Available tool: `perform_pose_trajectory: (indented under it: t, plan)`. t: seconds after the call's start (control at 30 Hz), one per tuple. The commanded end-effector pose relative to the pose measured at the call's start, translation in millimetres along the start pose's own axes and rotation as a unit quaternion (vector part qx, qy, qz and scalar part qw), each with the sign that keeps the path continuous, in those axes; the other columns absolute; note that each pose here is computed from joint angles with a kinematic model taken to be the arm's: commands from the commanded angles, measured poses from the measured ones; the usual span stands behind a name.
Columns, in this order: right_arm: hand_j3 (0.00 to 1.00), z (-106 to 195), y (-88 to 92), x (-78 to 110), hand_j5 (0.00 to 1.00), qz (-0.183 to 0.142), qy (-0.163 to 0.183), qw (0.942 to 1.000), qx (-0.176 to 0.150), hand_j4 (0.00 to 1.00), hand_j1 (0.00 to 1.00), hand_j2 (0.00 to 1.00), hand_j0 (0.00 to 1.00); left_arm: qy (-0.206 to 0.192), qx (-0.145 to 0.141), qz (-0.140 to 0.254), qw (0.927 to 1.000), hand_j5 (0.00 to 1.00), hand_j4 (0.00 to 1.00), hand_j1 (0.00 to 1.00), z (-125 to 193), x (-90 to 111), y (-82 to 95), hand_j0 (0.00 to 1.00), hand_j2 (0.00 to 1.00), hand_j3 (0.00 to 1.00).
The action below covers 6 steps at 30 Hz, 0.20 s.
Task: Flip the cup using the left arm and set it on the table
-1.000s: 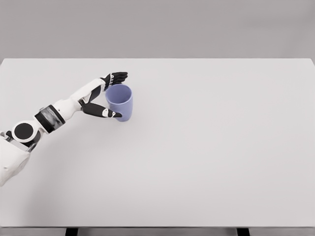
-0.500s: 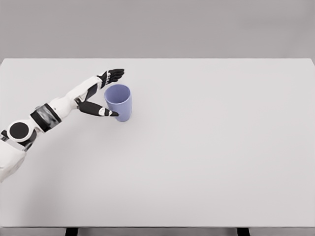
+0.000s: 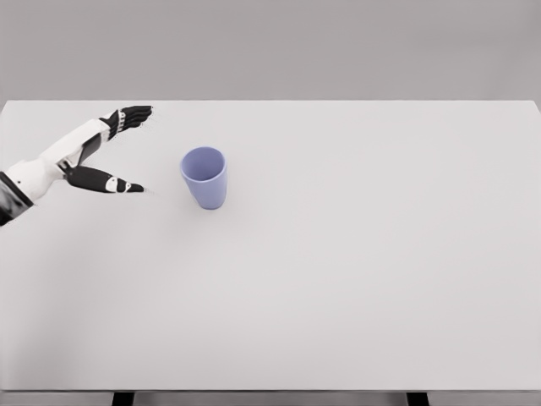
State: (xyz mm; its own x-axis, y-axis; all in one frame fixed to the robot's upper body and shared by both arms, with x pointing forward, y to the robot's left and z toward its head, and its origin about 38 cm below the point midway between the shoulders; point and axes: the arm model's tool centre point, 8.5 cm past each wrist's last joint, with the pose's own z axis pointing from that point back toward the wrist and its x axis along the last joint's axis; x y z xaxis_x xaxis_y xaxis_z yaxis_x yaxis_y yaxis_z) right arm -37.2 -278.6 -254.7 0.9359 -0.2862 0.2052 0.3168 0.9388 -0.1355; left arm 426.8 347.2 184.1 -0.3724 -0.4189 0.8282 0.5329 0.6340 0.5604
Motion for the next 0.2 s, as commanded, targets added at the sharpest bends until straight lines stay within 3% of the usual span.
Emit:
perform_pose_trajectory:
  t: [0.0,0.17]
  plan:
    - [1.0,0.0,0.0,0.0,1.0,0.0,0.0,1.0,0.0,1.0,1.0,1.0,1.0,0.012,0.016,-0.022,0.9996,1.0,1.0,1.0,15.5,6.7,25.8,1.0,1.0,1.0]
    - [1.0,0.0,0.0,0.0,1.0,0.0,0.0,1.0,0.0,1.0,1.0,1.0,1.0,0.035,0.02,-0.037,0.9985,1.0,1.0,1.0,31.3,4.1,39.5,1.0,1.0,1.0]
